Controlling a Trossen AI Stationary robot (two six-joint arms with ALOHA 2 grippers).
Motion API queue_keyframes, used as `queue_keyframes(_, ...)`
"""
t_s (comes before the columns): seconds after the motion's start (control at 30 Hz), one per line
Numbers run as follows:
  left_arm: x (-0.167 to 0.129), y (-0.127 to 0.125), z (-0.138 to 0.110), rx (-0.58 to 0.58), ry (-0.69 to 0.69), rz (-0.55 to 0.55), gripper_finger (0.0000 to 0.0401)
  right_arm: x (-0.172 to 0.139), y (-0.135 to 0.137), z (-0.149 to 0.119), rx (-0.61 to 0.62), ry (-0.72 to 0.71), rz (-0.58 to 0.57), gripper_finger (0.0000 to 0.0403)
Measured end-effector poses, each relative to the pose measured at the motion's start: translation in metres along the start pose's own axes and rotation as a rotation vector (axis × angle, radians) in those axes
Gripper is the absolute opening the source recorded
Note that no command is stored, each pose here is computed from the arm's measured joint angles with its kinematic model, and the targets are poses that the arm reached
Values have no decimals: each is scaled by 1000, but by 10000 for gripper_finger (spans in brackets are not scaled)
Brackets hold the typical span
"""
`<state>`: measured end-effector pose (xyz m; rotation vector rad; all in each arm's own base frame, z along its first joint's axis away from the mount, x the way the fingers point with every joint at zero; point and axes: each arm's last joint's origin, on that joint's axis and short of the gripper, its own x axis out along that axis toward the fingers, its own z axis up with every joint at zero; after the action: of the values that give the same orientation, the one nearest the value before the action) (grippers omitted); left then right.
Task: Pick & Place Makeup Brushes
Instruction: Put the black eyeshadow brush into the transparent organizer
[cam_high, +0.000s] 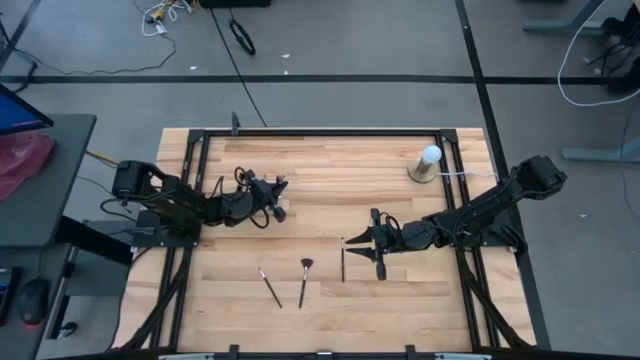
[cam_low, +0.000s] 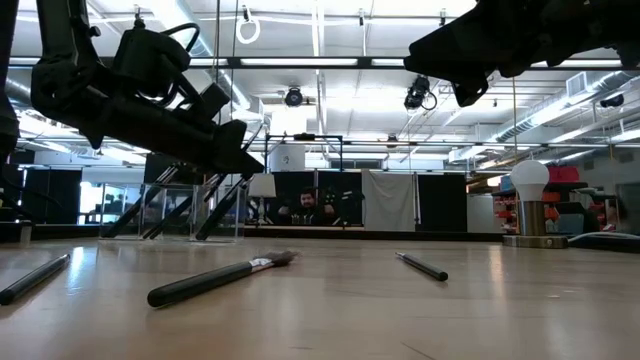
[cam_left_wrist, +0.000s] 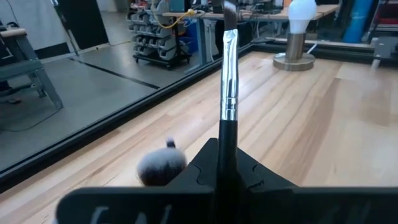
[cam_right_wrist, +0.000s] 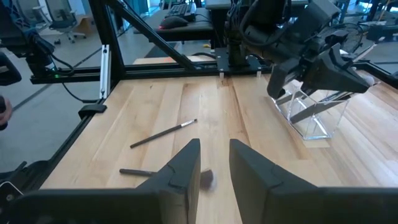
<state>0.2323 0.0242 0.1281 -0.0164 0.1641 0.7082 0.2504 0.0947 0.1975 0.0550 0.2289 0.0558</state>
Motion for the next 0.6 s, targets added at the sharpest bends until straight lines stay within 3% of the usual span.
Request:
queue_keyframes(0.2,0,1,0,-6,-2,37,27,0,0,0,0,0,0,85)
queue_keyframes(0.47,0,2,1,10,-8,69,91,0,0,0,0,0,0,85)
queue_keyframes(0.6,-2,1,13,21,-56,104,117,0,0,0,0,0,0,85)
